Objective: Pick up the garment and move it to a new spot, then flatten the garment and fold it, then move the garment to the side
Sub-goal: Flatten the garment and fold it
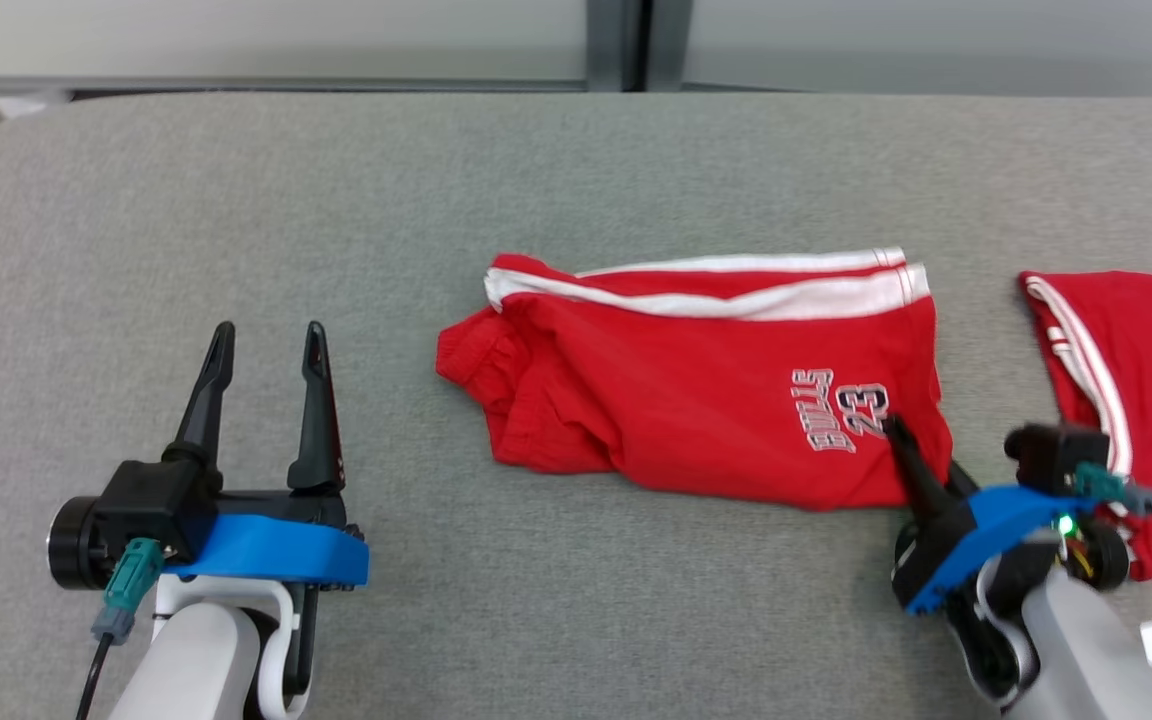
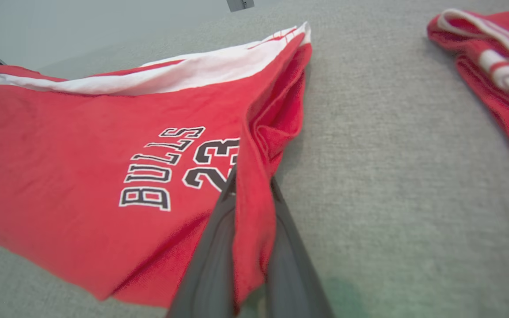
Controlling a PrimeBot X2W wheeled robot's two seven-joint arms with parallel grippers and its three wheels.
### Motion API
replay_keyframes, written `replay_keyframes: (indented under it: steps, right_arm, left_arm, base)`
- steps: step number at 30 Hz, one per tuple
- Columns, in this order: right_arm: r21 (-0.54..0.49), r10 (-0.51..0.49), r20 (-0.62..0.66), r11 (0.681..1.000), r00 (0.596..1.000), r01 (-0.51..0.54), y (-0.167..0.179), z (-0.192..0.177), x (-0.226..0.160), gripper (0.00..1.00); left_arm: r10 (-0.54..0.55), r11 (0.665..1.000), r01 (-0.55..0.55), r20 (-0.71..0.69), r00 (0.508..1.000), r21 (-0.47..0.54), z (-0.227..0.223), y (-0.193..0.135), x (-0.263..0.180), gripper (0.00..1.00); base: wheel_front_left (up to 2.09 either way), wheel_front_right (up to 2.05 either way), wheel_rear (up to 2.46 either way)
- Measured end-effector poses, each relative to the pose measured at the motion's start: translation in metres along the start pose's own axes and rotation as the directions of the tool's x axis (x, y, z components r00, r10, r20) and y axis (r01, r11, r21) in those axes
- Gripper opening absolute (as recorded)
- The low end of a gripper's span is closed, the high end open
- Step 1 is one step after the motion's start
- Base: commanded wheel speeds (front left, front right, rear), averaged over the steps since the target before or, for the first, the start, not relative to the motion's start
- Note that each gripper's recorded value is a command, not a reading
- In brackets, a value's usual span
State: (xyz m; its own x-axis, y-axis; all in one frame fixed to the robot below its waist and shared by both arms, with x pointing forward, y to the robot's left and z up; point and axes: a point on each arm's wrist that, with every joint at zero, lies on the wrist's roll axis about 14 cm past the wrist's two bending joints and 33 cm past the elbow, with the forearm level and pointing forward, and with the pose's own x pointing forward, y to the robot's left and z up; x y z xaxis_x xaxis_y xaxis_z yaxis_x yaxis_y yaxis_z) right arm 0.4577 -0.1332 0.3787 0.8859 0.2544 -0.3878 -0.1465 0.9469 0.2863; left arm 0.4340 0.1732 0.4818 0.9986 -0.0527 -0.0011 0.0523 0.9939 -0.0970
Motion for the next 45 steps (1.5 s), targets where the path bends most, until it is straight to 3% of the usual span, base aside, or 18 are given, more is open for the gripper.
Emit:
replay_keyframes:
  steps: [9, 14, 19, 23, 27, 31, 33, 34, 35, 38, 42, 45]
  right_arm:
    - [0.039, -0.066, 0.039, 0.997, 0.997, 0.065, -0.016, 0.006, -0.043, 0.0]
    - [-0.012, -0.016, 0.045, 1.0, 0.999, 0.016, 0.002, 0.02, -0.037, 0.0]
    - [-0.121, 0.138, 0.084, 0.984, 0.987, -0.128, 0.058, 0.057, -0.018, 0.0]
    - [-0.177, 0.306, 0.074, 0.941, 0.949, -0.289, 0.127, 0.072, -0.006, 0.0]
    - [-0.188, 0.428, -0.011, 0.887, 0.904, -0.422, 0.179, 0.052, -0.001, 0.0]
    - [-0.168, 0.467, -0.133, 0.859, 0.874, -0.484, 0.198, 0.012, 0.003, 0.0]
    - [-0.158, 0.487, -0.161, 0.846, 0.859, -0.509, 0.204, -0.002, 0.003, 0.38]
    - [-0.152, 0.499, -0.171, 0.839, 0.85, -0.523, 0.209, -0.007, 0.003, 0.8]
    - [-0.145, 0.511, -0.173, 0.833, 0.842, -0.535, 0.212, -0.01, 0.002, 1.0]
    - [-0.147, 0.543, -0.144, 0.815, 0.828, -0.56, 0.221, -0.01, 0.001, 1.0]
    - [-0.184, 0.583, -0.001, 0.799, 0.813, -0.573, 0.229, 0.017, -0.001, 1.0]
    - [-0.222, 0.575, 0.13, 0.811, 0.808, -0.541, 0.219, 0.048, -0.002, 1.0]
  left_arm:
    - [-0.044, 0.999, 0.044, 0.011, 0.999, 0.001, 0.01, -0.013, -0.001, 1.0]
    - [-0.037, 0.999, 0.037, 0.014, 0.999, 0.005, 0.014, -0.011, -0.006, 1.0]
    - [-0.016, 1.0, 0.016, 0.026, 1.0, 0.011, 0.02, -0.005, -0.012, 1.0]
    - [0.009, 1.0, -0.01, 0.028, 1.0, 0.018, 0.022, 0.003, -0.018, 1.0]
    - [0.042, 0.999, -0.043, 0.035, 0.999, 0.024, 0.026, 0.014, -0.021, 1.0]
    - [0.066, 0.998, -0.066, 0.022, 0.998, 0.02, 0.022, 0.022, -0.025, 1.0]
    - [0.077, 0.997, -0.078, 0.015, 0.997, 0.022, 0.019, 0.025, -0.026, 1.0]
    - [0.083, 0.996, -0.083, 0.011, 0.996, 0.022, 0.017, 0.027, -0.026, 1.0]
    - [0.087, 0.996, -0.087, 0.007, 0.996, 0.022, 0.016, 0.028, -0.027, 1.0]
    - [0.091, 0.996, -0.091, -0.002, 0.996, 0.022, 0.012, 0.029, -0.026, 1.0]
    - [0.081, 0.997, -0.081, -0.004, 0.997, 0.014, 0.01, 0.025, -0.023, 1.0]
    - [0.071, 0.997, -0.071, -0.004, 0.997, 0.013, 0.009, 0.021, -0.021, 1.0]
  base:
    - [0.0, 0.0, 0.0]
    - [0.0, 0.0, 0.0]
    - [0.0, 0.0, 0.0]
    - [0.0, 0.0, 0.0]
    - [0.0, 0.0, 0.0]
    - [0.0, 0.0, 0.0]
    - [0.0, 0.0, 0.0]
    - [0.0, 0.0, 0.0]
    - [0.0, 0.0, 0.0]
    - [0.0, 0.0, 0.0]
    - [0.0, 0.0, 0.0]
    - [0.0, 0.0, 0.0]
